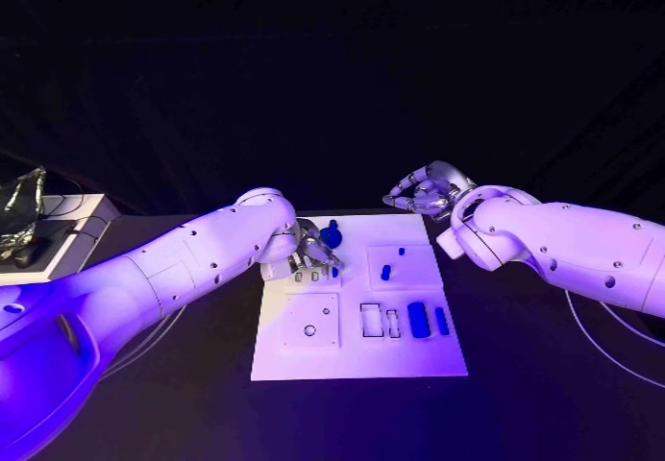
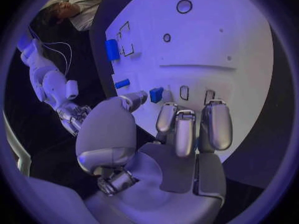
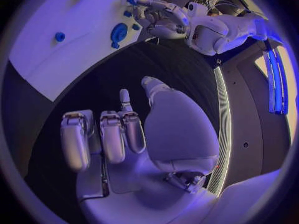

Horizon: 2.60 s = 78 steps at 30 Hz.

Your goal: Assemble the parts on the task board

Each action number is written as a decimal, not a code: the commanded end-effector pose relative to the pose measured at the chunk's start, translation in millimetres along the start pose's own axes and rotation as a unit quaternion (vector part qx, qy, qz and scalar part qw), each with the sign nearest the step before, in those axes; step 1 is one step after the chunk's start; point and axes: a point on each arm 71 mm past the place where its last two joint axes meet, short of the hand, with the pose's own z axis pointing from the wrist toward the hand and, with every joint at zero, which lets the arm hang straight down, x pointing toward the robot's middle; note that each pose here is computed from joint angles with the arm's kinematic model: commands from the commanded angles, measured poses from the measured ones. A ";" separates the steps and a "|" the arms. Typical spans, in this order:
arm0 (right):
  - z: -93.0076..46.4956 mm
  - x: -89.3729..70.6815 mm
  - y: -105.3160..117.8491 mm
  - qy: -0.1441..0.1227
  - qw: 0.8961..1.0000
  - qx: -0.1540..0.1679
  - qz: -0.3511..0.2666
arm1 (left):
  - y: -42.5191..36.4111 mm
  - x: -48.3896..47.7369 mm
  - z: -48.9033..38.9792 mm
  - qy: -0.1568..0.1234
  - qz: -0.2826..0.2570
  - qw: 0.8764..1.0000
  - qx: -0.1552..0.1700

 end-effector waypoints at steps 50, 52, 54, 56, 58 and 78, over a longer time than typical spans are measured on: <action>2.2 5.2 2.0 0.020 1.000 -0.002 -0.013 | -6.6 4.2 3.2 -0.005 -0.018 0.999 0.036; 2.5 5.4 1.6 0.022 1.000 -0.001 -0.013 | -7.7 4.6 2.6 -0.007 -0.023 0.999 0.039; 2.6 5.3 1.0 0.022 1.000 0.001 -0.014 | -8.3 5.0 1.8 -0.008 -0.030 0.999 0.042; 2.7 5.4 0.4 0.023 1.000 0.002 -0.014 | -8.3 5.1 1.1 -0.009 -0.036 0.998 0.044; 2.7 5.5 -0.3 0.024 1.000 0.003 -0.015 | -7.6 4.9 0.1 -0.010 -0.043 0.998 0.045; 1.1 -0.2 -8.7 0.020 1.000 0.010 -0.018 | 18.6 4.7 -21.6 0.008 -0.042 0.998 0.035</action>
